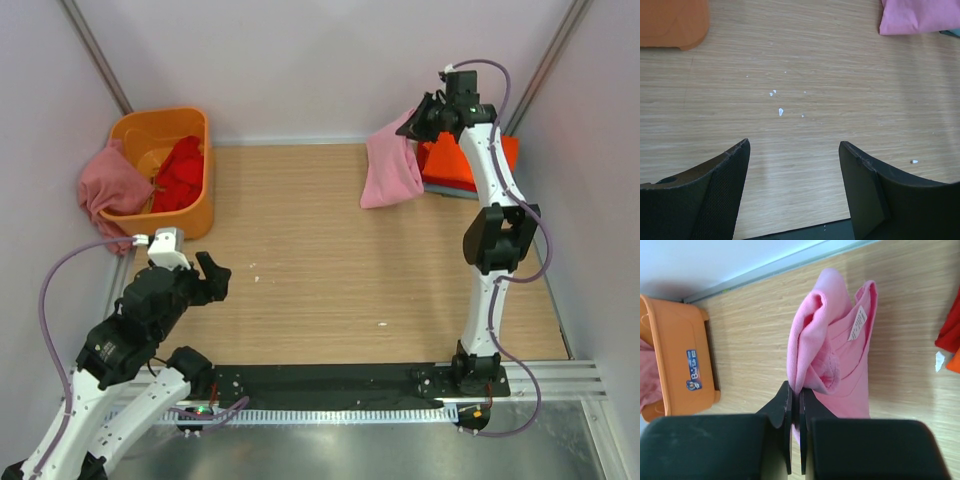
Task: Fold and stack the t-shirts
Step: Neatly place the folded tshirt to the corner
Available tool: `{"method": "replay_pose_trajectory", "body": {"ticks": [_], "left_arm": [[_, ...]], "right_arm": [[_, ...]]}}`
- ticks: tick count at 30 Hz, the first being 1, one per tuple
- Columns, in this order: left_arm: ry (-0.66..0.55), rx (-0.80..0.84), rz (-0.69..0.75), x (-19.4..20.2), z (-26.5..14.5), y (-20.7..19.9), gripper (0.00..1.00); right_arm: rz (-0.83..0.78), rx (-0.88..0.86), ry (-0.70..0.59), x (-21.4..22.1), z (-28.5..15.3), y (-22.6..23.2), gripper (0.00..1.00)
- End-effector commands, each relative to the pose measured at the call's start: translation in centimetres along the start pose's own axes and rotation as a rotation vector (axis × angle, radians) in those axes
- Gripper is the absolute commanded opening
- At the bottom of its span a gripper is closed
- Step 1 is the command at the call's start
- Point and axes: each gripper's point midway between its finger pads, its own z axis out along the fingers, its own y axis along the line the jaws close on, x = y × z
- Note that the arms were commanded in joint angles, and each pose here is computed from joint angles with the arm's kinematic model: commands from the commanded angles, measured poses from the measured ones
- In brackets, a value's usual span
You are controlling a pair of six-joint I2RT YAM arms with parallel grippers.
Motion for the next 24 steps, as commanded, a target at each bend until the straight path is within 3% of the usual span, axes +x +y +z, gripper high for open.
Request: {"method": "replay_pose_trajectory", "body": {"ticks": [1,12,24], "left_arm": [[-0.034,-0.003,-0.004,-0.8,0.3,-0.1,0.73],[-0.017,-0.018,0.001,-0.6,0.8,0.0,0.73],[-0.017,-0.016,-0.002,-0.6,1.0,0.0,0.73]], "right_arm": [[-0.013,-0.012,-0.073,-3.5,-2.9,1.4,0.01],[0.018,-0.108,-0.279,-10.7,-5.6,2.1,0.02],[0.062,-0.147,-0.429,-15.6,-8.9,1.5,0.01]]}}
